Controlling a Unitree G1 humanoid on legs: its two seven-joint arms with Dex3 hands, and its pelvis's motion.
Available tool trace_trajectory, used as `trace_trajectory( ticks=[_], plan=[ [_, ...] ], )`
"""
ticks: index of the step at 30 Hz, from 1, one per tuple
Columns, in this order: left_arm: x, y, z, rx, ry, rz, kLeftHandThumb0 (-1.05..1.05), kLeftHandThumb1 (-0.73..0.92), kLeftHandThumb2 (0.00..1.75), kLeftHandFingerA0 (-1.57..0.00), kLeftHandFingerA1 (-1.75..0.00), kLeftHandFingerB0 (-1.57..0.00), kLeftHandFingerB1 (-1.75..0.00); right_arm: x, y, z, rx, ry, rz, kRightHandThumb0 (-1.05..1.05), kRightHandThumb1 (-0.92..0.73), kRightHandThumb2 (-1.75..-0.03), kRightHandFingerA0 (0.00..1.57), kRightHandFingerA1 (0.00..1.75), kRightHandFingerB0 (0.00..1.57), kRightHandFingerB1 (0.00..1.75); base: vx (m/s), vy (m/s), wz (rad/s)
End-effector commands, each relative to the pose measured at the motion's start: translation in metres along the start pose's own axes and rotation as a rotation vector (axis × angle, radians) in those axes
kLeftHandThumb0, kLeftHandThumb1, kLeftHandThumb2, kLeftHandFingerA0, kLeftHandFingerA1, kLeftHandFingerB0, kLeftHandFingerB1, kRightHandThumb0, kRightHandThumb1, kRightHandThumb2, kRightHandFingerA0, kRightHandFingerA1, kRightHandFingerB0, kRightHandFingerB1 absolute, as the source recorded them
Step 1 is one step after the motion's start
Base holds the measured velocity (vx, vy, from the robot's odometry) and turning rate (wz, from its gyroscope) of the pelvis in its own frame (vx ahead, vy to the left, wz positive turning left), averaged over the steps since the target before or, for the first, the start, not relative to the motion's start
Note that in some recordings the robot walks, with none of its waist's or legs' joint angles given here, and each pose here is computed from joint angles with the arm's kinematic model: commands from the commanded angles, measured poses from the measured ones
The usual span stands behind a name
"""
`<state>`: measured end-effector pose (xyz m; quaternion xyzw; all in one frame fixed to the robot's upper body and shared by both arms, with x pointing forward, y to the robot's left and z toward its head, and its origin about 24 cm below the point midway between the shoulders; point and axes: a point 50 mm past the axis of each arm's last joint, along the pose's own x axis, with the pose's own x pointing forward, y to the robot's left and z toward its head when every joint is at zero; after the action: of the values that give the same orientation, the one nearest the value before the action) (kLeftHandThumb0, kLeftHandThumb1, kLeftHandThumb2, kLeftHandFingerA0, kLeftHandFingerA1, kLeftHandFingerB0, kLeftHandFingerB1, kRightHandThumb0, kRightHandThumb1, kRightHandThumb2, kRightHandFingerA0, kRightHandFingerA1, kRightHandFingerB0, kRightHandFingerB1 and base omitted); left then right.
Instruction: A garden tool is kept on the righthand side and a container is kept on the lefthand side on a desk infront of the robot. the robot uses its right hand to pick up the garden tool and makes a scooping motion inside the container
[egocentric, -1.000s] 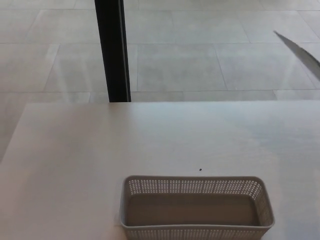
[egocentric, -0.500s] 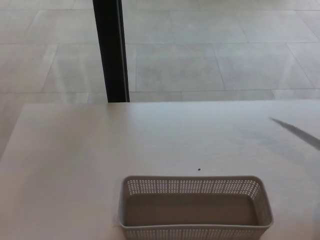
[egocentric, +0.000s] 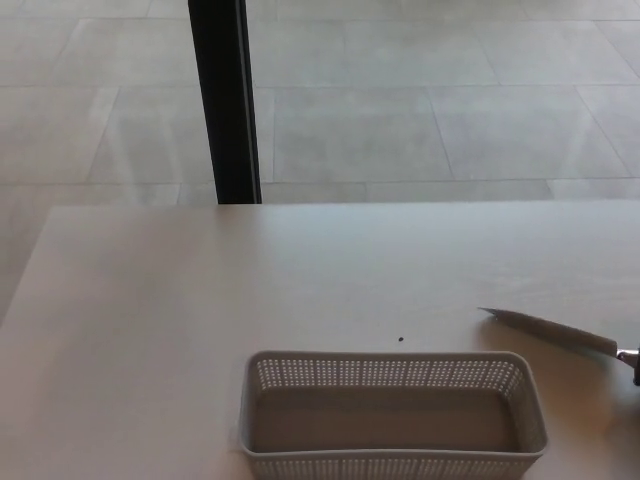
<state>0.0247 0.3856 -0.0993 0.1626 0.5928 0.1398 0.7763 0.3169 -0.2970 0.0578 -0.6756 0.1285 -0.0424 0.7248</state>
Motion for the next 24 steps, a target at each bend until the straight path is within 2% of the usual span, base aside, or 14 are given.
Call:
trace_trajectory(
  ticks=[1, 2, 3, 4, 5, 6, 9, 10, 14, 15, 17, 19, 21, 24],
  plan=[
    [-0.002, 0.007, 0.001, 0.031, -0.010, 0.011, -0.42, -0.09, 1.07, -0.86, -0.98, -0.80, -0.91, -0.001, -0.009, 0.006, 0.104, -0.021, 0.135, -0.60, -0.67, -0.61, 0.42, 0.71, 0.13, 0.26, 0.00, 0.000, 0.00],
    [-0.001, 0.007, 0.004, 0.039, -0.013, 0.014, -0.34, 0.00, 1.01, -0.87, -0.96, -0.73, -0.86, -0.001, -0.014, 0.009, 0.109, -0.024, 0.168, -0.70, -0.53, -0.93, 0.03, 0.48, 0.00, 0.24, 0.00, 0.000, 0.00],
    [-0.001, 0.007, 0.004, 0.048, -0.007, 0.019, -0.40, -0.03, 1.05, -0.83, -0.95, -0.74, -0.88, -0.001, -0.015, 0.008, 0.119, -0.023, 0.182, -0.76, -0.55, -0.94, 0.03, 0.32, 0.04, 0.18, 0.00, 0.000, 0.00],
    [-0.001, 0.007, 0.004, 0.056, -0.010, 0.018, -0.41, -0.04, 1.06, -0.82, -0.95, -0.74, -0.89, -0.002, -0.016, 0.008, 0.124, -0.021, 0.197, -0.83, -0.59, -0.97, 0.00, 0.23, 0.00, 0.14, 0.00, 0.000, 0.00],
    [-0.001, 0.007, 0.004, 0.053, -0.008, 0.019, -0.41, -0.04, 1.06, -0.82, -0.95, -0.74, -0.89, -0.002, -0.017, 0.007, 0.121, -0.022, 0.202, -0.83, -0.59, -0.97, 0.00, 0.23, 0.00, 0.14, 0.00, 0.000, 0.00],
    [-0.001, 0.007, 0.004, 0.059, -0.009, 0.018, -0.40, -0.02, 1.04, -0.83, -0.94, -0.75, -0.88, -0.003, -0.017, 0.007, 0.114, -0.019, 0.218, -0.99, -0.68, -1.01, 0.00, 0.08, 0.00, 0.00, 0.00, 0.000, 0.00],
    [-0.001, 0.007, 0.003, 0.067, -0.008, 0.018, -0.40, -0.02, 1.04, -0.83, -0.94, -0.75, -0.88, -0.004, -0.017, 0.007, 0.105, -0.015, 0.244, -0.99, -0.68, -1.01, 0.00, 0.08, 0.00, 0.00, 0.00, 0.000, 0.00],
    [-0.001, 0.006, 0.003, 0.022, 0.000, 0.017, -0.33, -0.01, 1.02, -0.90, -0.97, -0.76, -0.89, -0.008, -0.016, 0.006, 0.134, -0.013, 0.274, -0.94, -0.78, -0.64, 0.00, 0.00, 0.00, 0.00, 0.00, 0.000, 0.00],
    [-0.001, 0.006, 0.003, 0.051, 0.002, 0.016, -0.33, 0.01, 1.00, -0.90, -0.97, -0.77, -0.88, -0.013, -0.016, 0.004, 0.162, -0.005, 0.315, -0.97, -0.78, -0.64, 0.00, 0.00, 0.00, 0.00, 0.00, 0.000, 0.00],
    [-0.001, 0.006, 0.004, 0.055, -0.002, 0.017, -0.39, -0.05, 1.08, -0.85, -0.96, -0.77, -0.90, -0.015, -0.015, 0.003, 0.175, -0.007, 0.328, -1.00, -0.78, -0.64, 0.00, 0.00, 0.00, 0.00, 0.00, 0.000, 0.00],
    [-0.001, 0.006, 0.003, 0.049, -0.003, 0.017, -0.38, -0.05, 1.09, -0.84, -0.96, -0.75, -0.89, -0.018, -0.014, 0.002, 0.184, -0.006, 0.339, -1.02, -0.78, -0.64, 0.00, 0.00, 0.00, 0.00, 0.00, 0.000, 0.00],
    [-0.001, 0.007, 0.004, 0.045, -0.009, 0.016, -0.39, -0.08, 1.07, -0.88, -0.98, -0.78, -0.91, -0.021, -0.014, 0.001, 0.200, -0.007, 0.350, -1.03, -0.78, -0.64, 0.00, 0.00, 0.00, 0.00, 0.00, 0.000, 0.00],
    [-0.001, 0.008, 0.004, 0.028, -0.013, 0.013, -0.39, -0.08, 1.04, -0.85, -0.97, -0.78, -0.91, -0.024, -0.015, -0.002, 0.207, -0.002, 0.361, -1.02, -0.78, -0.64, 0.00, 0.00, 0.00, 0.00, 0.00, 0.000, 0.00],
    [-0.001, 0.007, 0.003, 0.057, -0.006, 0.017, -0.45, -0.01, 1.03, -0.85, -0.95, -0.76, -0.88, -0.031, -0.018, -0.010, 0.244, -0.008, 0.360, -1.00, -0.78, -0.64, 0.00, 0.00, 0.00, 0.00, 0.00, 0.000, 0.00]
  ],
)
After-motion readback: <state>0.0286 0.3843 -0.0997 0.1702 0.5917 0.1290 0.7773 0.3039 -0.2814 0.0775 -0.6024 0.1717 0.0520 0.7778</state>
